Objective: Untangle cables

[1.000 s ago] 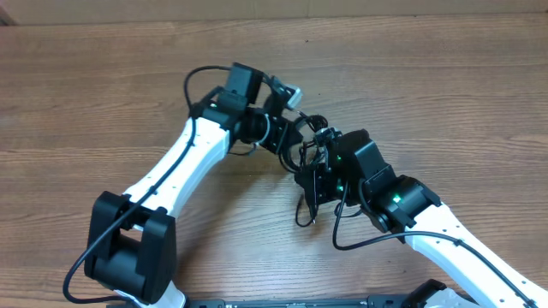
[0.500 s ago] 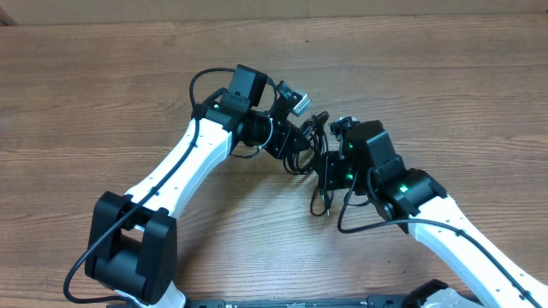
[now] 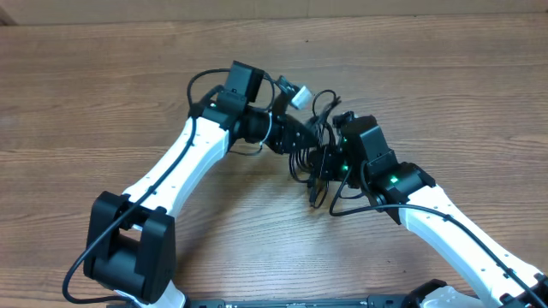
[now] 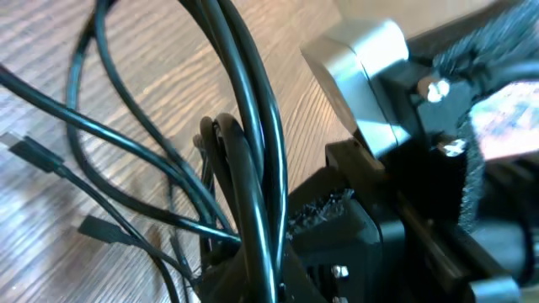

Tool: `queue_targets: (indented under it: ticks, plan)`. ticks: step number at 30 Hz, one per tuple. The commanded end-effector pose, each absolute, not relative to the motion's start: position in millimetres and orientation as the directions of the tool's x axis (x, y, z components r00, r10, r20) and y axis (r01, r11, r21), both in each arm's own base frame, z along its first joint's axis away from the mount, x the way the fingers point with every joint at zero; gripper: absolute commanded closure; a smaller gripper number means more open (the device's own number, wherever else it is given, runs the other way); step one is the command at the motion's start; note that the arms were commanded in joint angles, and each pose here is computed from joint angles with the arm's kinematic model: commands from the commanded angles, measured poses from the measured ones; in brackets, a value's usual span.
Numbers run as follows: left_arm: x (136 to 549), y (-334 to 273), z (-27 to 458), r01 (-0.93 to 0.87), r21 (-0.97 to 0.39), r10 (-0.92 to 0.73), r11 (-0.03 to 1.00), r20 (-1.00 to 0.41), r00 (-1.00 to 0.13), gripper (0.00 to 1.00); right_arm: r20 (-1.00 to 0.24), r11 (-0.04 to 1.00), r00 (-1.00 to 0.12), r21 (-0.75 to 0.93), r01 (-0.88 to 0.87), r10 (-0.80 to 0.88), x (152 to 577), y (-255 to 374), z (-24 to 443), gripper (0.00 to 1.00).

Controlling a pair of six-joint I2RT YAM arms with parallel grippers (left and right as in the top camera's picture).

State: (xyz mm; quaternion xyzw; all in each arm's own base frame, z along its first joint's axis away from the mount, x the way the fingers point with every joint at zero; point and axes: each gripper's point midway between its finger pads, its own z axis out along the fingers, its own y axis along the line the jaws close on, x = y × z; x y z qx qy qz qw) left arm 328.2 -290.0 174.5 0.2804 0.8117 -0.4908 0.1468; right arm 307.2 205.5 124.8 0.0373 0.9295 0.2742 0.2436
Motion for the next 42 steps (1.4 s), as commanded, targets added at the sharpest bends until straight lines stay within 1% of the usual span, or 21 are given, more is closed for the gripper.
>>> queue_targets:
  ticks: [1,5,7,9,11,12,14,16,18,20,24,26,30,32,33,37,39,42]
  plan:
    - [331,-289,218,0.51,-0.812,0.218,0.285,-0.463,-0.859,0.96,-0.429,0.824,-0.851,0.566,0.006,0.302,322,203,137,0.96]
    - [322,-295,245,0.542,-0.832,0.228,0.123,-0.507,-0.831,0.96,-0.444,0.815,-0.842,0.579,-0.008,0.307,328,206,141,0.96]
    - [318,-296,250,0.543,-0.836,0.236,0.084,-0.512,-0.826,0.96,-0.455,0.808,-0.834,0.589,-0.021,0.31,331,208,144,0.91]
    - [313,-296,254,0.557,-0.83,0.247,0.046,-0.53,-0.811,0.96,-0.469,0.803,-0.825,0.596,-0.031,0.316,334,209,148,0.89]
    - [304,-296,260,0.617,-0.786,0.263,-0.036,-0.603,-0.754,0.96,-0.483,0.796,-0.813,0.604,-0.04,0.325,339,209,153,0.88]
    - [296,-296,264,0.646,-0.758,0.268,-0.094,-0.644,-0.716,0.96,-0.488,0.794,-0.808,0.607,-0.042,0.33,341,209,154,0.87]
    - [287,-294,267,0.678,-0.717,0.265,-0.16,-0.693,-0.67,0.96,-0.494,0.791,-0.799,0.611,-0.039,0.342,345,205,157,0.87]
    - [283,-293,267,0.689,-0.703,0.264,-0.178,-0.708,-0.655,0.96,-0.496,0.79,-0.792,0.612,-0.029,0.355,348,201,157,0.87]
    - [280,-292,269,0.685,-0.701,0.261,-0.201,-0.712,-0.652,0.96,-0.496,0.79,-0.788,0.612,-0.02,0.365,351,196,157,0.83]
    - [274,-290,278,0.68,-0.682,0.245,-0.268,-0.731,-0.637,0.96,-0.496,0.792,-0.783,0.611,-0.008,0.376,353,191,157,0.78]
    - [276,-287,279,0.681,-0.682,0.237,-0.266,-0.731,-0.64,0.96,-0.49,0.801,-0.765,0.596,0.056,0.418,361,168,152,0.75]
    - [279,-283,279,0.684,-0.682,0.229,-0.258,-0.731,-0.643,0.96,-0.479,0.807,-0.757,0.581,0.105,0.443,364,152,147,0.71]
    - [288,-274,278,0.686,-0.689,0.211,-0.234,-0.725,-0.656,0.96,-0.467,0.828,-0.729,0.505,0.245,0.501,364,110,131,0.6]
    - [291,-270,278,0.685,-0.693,0.204,-0.224,-0.721,-0.663,0.96,-0.468,0.831,-0.711,0.461,0.31,0.525,362,89,124,0.48]
    - [293,-269,278,0.684,-0.696,0.2,-0.219,-0.718,-0.666,0.96,-0.469,0.831,-0.703,0.443,0.337,0.534,361,81,122,0.4]
    - [298,-263,278,0.688,-0.696,0.188,-0.207,-0.718,-0.67,0.96,-0.469,0.83,-0.692,0.405,0.384,0.549,358,62,116,0.2]
    - [299,-262,278,0.689,-0.695,0.184,-0.203,-0.719,-0.671,0.96,-0.466,0.828,-0.69,0.402,0.391,0.553,358,60,116,0.01]
    - [301,-259,278,0.691,-0.695,0.179,-0.198,-0.719,-0.672,0.96,-0.474,0.828,-0.683,0.391,0.402,0.556,358,56,115,0.0]
